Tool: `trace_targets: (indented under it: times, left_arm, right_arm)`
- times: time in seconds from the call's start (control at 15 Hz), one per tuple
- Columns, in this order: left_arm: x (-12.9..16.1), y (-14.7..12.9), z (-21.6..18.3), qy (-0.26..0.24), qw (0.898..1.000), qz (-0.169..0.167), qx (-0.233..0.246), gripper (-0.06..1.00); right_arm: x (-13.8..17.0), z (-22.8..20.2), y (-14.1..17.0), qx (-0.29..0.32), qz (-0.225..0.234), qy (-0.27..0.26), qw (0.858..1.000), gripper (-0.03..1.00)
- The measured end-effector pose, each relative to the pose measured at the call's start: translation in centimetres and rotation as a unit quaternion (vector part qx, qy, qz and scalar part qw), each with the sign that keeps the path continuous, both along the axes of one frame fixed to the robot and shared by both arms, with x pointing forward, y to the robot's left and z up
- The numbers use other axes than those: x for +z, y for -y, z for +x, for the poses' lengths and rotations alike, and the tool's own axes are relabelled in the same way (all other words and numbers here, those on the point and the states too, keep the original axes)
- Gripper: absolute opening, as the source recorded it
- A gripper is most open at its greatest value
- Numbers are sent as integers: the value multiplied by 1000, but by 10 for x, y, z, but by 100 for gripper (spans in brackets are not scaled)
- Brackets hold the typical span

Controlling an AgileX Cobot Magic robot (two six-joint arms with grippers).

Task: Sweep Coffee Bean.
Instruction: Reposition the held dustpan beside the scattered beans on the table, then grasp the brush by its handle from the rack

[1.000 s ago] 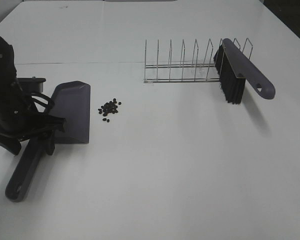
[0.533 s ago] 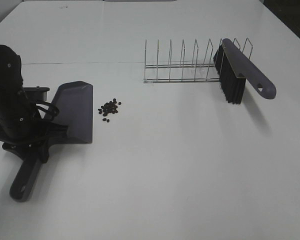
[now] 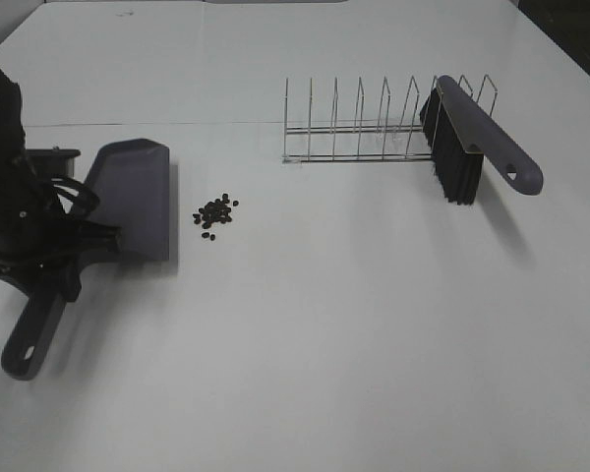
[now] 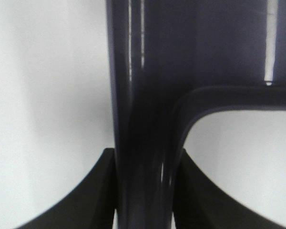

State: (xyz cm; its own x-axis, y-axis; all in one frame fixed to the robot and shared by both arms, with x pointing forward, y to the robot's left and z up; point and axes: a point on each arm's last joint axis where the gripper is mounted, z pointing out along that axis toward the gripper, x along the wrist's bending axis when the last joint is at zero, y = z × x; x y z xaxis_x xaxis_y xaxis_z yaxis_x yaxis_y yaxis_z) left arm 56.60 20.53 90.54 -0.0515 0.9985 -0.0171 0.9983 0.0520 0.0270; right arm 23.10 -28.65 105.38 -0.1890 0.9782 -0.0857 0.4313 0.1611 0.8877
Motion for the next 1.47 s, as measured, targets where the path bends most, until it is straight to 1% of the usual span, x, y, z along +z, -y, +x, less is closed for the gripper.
trace_targets:
  times: [0.13, 0.27, 0.4, 0.73, 1.27, 1.33, 1.47]
  left_arm:
    - [25, -2, -4, 22, 1000, 0, 1, 27]
    - [35, -4, -7, 28, 1000, 4, 0, 27]
    - [35, -5, -9, 17, 1000, 11, -4, 27]
    - [35, -7, -8, 22, 999, 20, -11, 27]
    - [35, -8, -8, 23, 999, 24, -16, 27]
    - [35, -7, -7, 25, 999, 23, -16, 27]
    - [35, -7, -7, 27, 999, 22, -16, 27]
  right_arm:
    - [0, 0, 0, 0, 0, 0, 1000, 59]
    - [0, 0, 0, 0, 0, 0, 1000, 59]
    - [0, 0, 0, 0, 0, 0, 1000, 59]
    - [0, 0, 0, 0, 0, 0, 1000, 59]
    - [0, 0, 0, 0, 0, 0, 1000, 59]
    - [0, 0, 0, -4, 2, -1, 1000, 59]
    - [2, 6, 5, -33, 3, -9, 999, 54]
